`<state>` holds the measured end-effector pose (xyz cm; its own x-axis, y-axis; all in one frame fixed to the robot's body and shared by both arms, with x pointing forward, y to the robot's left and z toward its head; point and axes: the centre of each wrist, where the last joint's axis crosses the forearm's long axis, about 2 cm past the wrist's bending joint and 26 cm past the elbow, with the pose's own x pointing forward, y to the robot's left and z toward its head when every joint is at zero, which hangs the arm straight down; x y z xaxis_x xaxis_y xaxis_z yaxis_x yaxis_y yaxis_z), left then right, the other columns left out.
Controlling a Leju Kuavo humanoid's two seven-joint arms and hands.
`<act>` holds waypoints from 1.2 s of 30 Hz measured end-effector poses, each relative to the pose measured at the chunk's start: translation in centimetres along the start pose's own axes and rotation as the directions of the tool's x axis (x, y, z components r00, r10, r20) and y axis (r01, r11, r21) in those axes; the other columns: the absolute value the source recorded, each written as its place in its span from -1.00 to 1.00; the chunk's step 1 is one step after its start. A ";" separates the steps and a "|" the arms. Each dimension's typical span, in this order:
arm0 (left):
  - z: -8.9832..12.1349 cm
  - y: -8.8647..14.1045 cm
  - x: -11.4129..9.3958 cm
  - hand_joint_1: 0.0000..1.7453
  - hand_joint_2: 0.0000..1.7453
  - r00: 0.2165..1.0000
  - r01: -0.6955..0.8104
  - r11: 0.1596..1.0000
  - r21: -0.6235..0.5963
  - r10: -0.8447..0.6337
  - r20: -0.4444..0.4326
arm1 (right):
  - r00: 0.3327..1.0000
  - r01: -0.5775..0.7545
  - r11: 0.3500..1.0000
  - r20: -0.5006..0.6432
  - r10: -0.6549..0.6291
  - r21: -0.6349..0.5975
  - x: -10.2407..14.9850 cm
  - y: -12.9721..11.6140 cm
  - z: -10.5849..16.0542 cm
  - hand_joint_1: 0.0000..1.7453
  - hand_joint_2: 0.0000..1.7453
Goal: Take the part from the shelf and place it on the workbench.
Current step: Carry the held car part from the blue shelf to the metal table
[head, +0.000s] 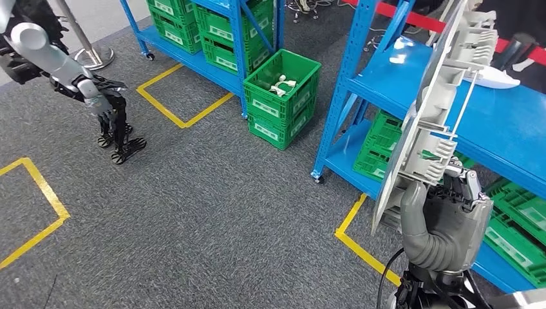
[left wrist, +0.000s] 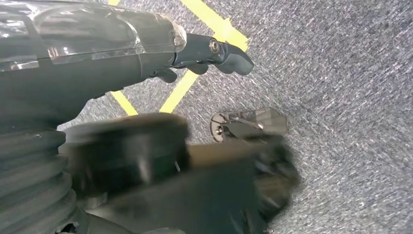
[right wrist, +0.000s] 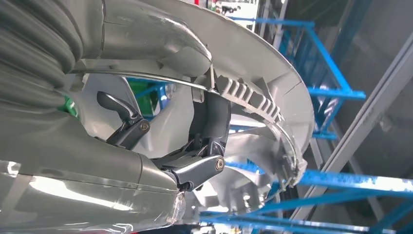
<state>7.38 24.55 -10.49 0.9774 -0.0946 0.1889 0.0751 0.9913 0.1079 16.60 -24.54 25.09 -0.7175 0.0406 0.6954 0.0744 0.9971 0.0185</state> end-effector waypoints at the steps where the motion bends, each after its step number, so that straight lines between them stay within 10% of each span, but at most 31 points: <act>1: 0.0 0.0 0.1 -1.00 1.00 1.000 0.000 1.000 0.000 0.000 0.001 | 1.000 -0.001 1.000 0.000 0.001 -0.001 0.0 0.0 0.0 1.00 1.00; 36: 0.0 0.1 0.2 -1.00 1.00 1.000 0.008 1.000 0.003 -0.008 -0.006 | 1.000 -0.007 1.000 0.002 0.007 -0.001 0.2 -0.1 0.0 1.00 1.00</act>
<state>7.58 24.66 -10.46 0.9781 -0.1015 0.1818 0.0819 0.9903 0.1121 16.47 -24.63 25.23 -0.7182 0.0480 0.6942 0.0800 0.9967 0.0139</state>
